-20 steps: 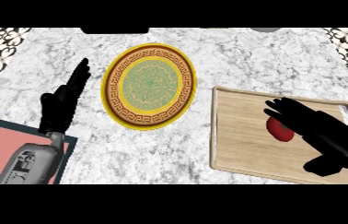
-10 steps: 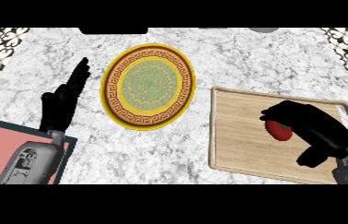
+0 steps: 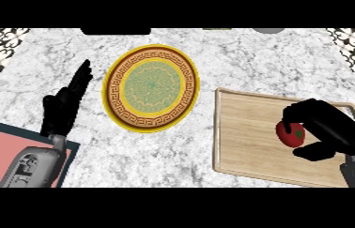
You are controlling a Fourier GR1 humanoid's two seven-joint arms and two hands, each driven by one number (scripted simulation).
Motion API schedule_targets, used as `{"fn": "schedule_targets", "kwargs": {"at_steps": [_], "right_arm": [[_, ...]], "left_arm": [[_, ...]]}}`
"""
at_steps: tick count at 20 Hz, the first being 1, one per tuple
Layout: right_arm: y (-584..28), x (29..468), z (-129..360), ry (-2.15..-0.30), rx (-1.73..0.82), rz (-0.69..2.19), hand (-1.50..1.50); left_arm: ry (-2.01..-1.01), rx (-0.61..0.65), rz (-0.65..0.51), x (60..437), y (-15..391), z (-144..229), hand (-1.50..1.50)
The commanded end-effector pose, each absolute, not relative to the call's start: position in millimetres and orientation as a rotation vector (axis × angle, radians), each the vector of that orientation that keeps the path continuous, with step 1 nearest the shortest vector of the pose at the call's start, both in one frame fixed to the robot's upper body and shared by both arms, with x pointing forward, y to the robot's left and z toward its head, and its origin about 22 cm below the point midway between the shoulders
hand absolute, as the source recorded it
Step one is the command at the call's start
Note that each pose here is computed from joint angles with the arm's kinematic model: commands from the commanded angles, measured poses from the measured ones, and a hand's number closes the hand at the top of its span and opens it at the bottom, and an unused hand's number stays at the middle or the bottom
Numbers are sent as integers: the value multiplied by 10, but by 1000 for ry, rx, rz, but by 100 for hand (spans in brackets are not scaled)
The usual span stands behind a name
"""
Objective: Pick the tomato from the tray and place it in the plate
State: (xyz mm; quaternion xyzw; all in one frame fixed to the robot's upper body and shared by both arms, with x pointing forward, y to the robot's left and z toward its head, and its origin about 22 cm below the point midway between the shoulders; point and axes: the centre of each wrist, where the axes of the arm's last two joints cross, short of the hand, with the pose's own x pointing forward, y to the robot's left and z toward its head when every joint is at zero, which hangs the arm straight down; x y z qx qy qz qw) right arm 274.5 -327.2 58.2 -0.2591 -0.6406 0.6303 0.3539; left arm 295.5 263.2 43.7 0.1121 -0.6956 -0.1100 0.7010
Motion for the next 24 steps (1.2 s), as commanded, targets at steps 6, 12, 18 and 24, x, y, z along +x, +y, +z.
{"fn": "schedule_targets", "kwargs": {"at_steps": [6, 12, 18, 24], "right_arm": [[-3157, 2532, 119, -1184, -867, 1115, 150], [-2438, 2534, 804, -1320, -1096, 761, 150], [-1824, 2400, 1343, -1559, -1106, 741, 150], [-1289, 2466, 1761, -1714, -982, 778, 150]], "left_arm": [[-1558, 269, -210, 2920, 2731, 395, 0], [-1553, 258, -196, 2952, 2666, 399, 0], [-1556, 224, -213, 3000, 2519, 416, 0], [-1557, 224, -221, 2979, 2552, 492, 0]]}}
